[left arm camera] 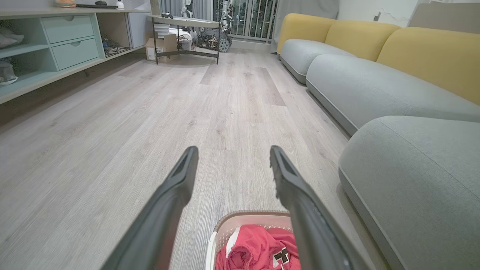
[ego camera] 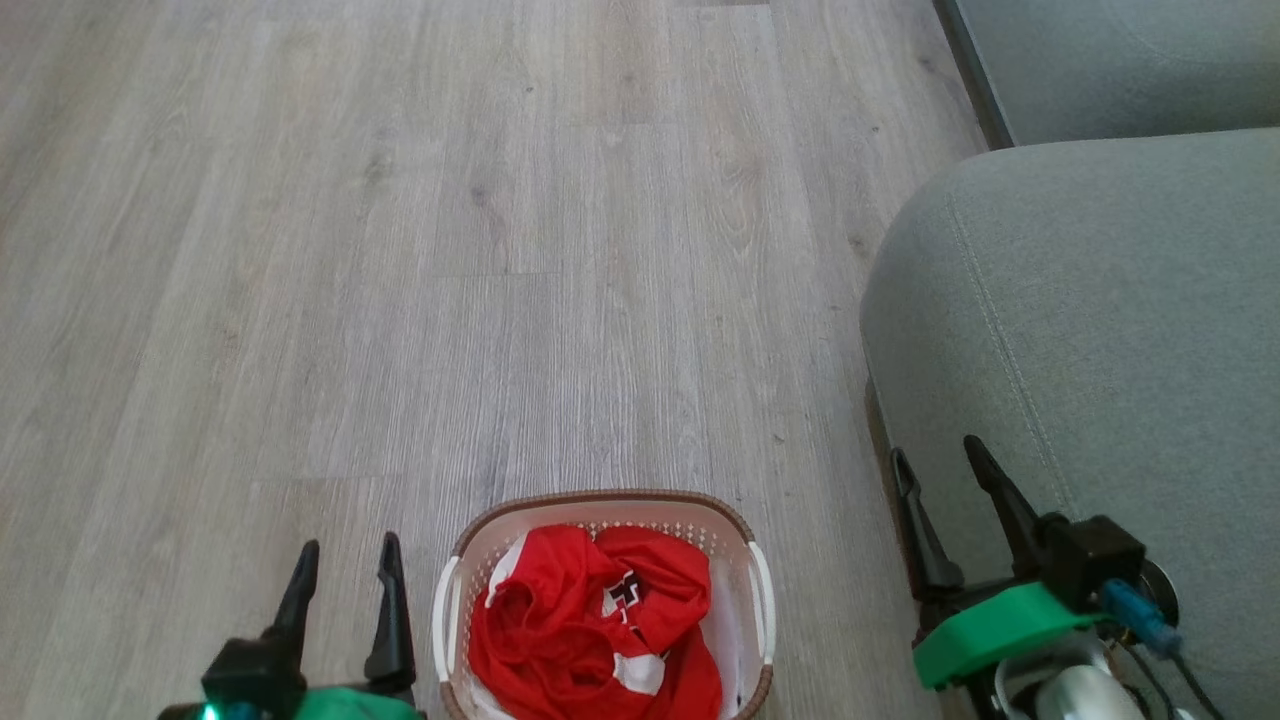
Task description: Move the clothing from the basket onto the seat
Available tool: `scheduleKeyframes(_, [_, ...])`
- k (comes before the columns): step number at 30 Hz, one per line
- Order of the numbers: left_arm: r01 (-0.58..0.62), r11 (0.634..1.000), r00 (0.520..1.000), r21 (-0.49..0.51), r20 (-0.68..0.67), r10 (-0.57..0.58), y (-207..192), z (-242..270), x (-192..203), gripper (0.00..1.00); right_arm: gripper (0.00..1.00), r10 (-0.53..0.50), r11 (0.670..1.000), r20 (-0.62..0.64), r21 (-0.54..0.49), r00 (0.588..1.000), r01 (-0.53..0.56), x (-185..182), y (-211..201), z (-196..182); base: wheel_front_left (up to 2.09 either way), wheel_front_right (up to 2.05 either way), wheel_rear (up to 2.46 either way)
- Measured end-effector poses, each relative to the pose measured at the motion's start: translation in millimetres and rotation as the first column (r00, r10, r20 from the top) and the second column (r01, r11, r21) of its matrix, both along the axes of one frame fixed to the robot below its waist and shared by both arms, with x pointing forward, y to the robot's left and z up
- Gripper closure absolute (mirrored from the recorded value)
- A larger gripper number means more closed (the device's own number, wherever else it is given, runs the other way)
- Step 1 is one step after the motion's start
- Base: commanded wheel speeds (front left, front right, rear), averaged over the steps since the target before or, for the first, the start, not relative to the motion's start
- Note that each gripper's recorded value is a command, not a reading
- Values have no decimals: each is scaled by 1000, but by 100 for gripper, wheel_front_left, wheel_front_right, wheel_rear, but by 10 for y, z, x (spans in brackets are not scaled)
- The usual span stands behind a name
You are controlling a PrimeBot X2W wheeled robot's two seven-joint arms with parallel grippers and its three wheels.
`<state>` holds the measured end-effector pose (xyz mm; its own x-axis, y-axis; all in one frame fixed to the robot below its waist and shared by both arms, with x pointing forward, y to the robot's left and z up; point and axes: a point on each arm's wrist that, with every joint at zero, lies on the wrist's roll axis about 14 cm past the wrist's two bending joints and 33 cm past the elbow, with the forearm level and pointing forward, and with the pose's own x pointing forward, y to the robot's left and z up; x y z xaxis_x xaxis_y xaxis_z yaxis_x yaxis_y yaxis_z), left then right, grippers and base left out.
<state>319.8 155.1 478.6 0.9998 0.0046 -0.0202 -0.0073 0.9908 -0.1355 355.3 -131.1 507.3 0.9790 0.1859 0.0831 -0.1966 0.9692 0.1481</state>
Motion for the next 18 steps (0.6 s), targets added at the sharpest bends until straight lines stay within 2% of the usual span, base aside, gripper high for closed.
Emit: scheduleKeyframes(18, [4, 1000, 1000, 5, -16, -4, -37, -49, 2, 0, 0, -6, 1000, -14, -19, 1000, 5, -5, -21, -64, 0, 0, 0])
